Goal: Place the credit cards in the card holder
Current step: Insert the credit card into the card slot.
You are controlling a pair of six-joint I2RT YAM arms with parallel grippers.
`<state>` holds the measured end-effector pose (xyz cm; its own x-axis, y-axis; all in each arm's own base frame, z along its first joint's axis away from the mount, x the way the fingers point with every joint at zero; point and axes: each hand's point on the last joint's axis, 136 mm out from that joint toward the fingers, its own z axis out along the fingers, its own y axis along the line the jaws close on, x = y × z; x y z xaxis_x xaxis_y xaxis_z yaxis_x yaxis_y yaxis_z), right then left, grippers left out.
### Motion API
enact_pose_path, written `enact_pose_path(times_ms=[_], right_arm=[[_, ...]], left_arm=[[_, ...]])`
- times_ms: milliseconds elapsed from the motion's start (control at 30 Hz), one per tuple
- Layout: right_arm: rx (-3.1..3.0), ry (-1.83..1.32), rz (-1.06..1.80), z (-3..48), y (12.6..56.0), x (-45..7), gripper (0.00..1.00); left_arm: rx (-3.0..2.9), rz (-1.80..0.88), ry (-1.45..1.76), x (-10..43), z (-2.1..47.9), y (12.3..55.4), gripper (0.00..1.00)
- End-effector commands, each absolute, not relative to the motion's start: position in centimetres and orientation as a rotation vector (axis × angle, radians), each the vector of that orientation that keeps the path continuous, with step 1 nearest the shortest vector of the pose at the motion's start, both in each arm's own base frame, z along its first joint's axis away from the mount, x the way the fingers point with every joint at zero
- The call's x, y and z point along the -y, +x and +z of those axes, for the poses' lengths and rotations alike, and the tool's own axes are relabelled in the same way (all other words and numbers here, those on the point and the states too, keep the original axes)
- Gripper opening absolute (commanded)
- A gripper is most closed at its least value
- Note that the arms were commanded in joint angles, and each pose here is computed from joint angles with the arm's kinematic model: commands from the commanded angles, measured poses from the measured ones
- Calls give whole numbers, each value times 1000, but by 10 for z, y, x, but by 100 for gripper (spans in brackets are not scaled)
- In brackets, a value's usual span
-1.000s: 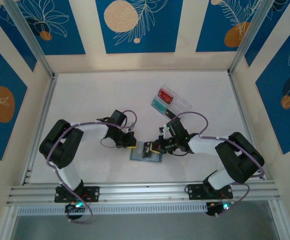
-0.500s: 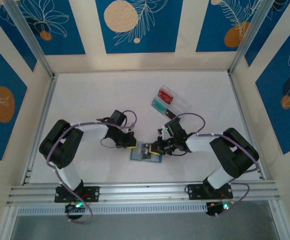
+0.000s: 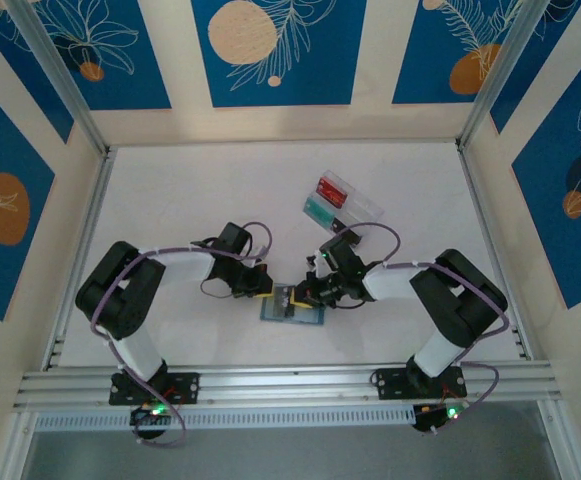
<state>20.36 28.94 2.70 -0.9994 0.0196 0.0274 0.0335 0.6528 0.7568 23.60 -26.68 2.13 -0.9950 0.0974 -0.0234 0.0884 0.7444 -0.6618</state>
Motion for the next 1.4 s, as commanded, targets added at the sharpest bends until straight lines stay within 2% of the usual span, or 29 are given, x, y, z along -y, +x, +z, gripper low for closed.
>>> enact_pose_path(times_ms=[0, 267, 767, 1067, 1367], right_arm=[[2856, -82, -1204, 12, 201, -291, 0], [2850, -73, -1181, 3, 202, -306, 0], [2872, -40, -1124, 5, 201, -290, 0], [2863, -27, -1123, 4, 201, -292, 0], [2865, 2, -1123, 9, 201, -296, 0]], left_arm=[[2894, 929, -69, 245, -4, 210, 0], [2900, 948, -64, 246, 2, 210, 0], [2946, 1026, -7, 235, 35, 219, 0], [2965, 899, -21, 221, 16, 210, 0], [2941, 917, -51, 231, 5, 207, 0]])
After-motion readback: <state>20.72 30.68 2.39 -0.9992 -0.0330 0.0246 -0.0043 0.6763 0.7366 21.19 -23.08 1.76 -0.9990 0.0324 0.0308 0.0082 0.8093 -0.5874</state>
